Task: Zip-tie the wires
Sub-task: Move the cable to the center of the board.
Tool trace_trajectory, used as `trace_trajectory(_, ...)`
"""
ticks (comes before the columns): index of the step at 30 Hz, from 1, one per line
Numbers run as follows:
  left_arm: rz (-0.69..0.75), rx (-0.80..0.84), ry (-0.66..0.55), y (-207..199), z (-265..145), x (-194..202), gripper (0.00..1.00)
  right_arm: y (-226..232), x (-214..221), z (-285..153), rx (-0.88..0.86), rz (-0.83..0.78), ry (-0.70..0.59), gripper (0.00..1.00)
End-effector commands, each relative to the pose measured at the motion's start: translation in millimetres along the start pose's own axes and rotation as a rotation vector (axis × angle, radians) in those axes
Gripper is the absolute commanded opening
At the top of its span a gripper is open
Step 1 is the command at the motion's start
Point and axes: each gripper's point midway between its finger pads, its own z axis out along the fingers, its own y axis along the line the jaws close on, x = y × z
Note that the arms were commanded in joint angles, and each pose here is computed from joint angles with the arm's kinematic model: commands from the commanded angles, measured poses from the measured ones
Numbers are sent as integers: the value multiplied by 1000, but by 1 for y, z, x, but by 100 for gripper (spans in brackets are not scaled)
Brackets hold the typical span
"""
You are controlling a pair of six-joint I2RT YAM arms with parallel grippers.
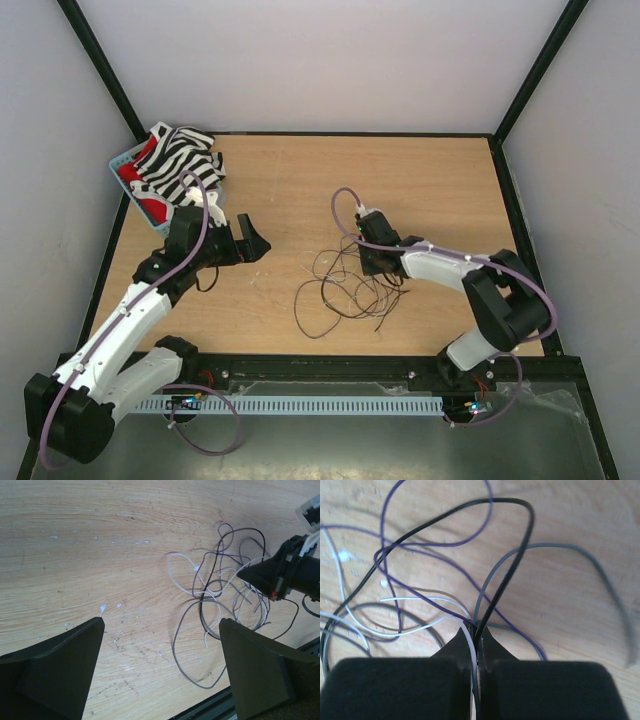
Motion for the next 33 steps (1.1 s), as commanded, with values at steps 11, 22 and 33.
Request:
trace_trajectory(11, 23, -12, 5, -2, 0, -8, 99, -10, -217, 48, 72, 53, -277, 0)
trace_trajectory(22, -17, 22, 35, -8, 12, -3, 99, -37, -360, 90, 87, 126, -454, 0)
trace_trajectory(33, 13, 1, 9, -8, 20, -21, 99, -34, -357, 53, 70, 95, -444, 62)
